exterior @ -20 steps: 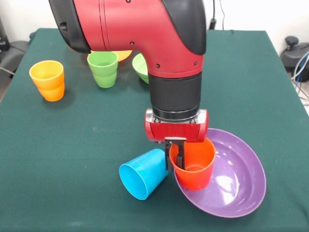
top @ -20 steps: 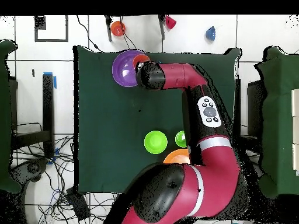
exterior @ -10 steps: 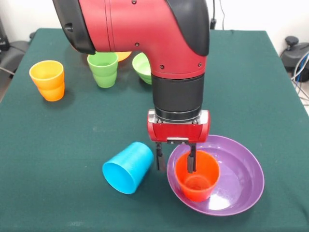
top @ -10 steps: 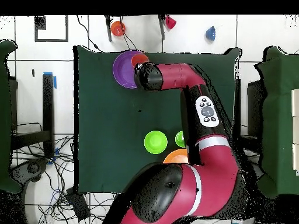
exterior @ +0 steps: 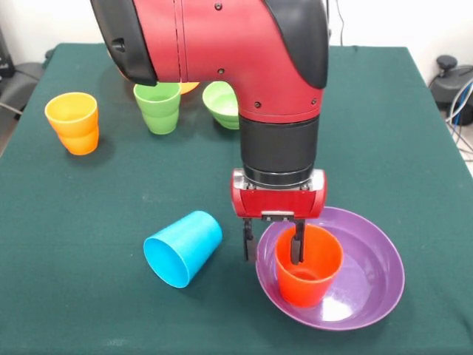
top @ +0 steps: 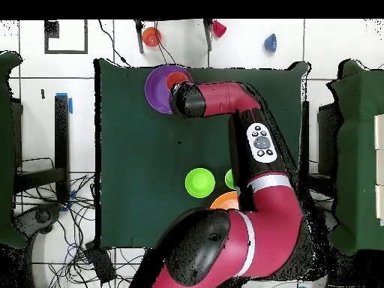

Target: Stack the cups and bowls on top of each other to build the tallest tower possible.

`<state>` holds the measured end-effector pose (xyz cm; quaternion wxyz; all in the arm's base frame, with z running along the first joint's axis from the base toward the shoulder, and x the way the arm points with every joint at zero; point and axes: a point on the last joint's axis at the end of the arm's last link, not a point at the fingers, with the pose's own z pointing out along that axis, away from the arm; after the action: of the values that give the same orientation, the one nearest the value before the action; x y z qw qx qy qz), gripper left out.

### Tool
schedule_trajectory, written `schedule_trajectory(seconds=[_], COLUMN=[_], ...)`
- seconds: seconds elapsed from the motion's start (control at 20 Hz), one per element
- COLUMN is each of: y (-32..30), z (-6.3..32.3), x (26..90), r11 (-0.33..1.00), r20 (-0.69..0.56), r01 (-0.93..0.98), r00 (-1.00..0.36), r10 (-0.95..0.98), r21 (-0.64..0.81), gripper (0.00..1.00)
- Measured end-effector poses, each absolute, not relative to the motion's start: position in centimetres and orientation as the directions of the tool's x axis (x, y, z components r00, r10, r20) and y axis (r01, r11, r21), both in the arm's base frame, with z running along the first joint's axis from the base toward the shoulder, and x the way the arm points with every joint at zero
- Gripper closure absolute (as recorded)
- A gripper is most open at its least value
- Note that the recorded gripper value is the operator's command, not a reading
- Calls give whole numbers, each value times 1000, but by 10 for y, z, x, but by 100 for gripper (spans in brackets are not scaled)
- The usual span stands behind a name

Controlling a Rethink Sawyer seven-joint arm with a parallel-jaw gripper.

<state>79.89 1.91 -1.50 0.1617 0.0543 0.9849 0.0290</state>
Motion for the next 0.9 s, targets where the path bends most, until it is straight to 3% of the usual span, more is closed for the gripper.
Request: schedule_trajectory(seconds=[0.55,0.9], y=[27,50], z=[-1,57], x=[792,775], r11=[993,992], r20=[-299,-272], r01=[90,67], r00=[-948,-958], r10=[111,93], r21=[83,102], gripper=[0,0])
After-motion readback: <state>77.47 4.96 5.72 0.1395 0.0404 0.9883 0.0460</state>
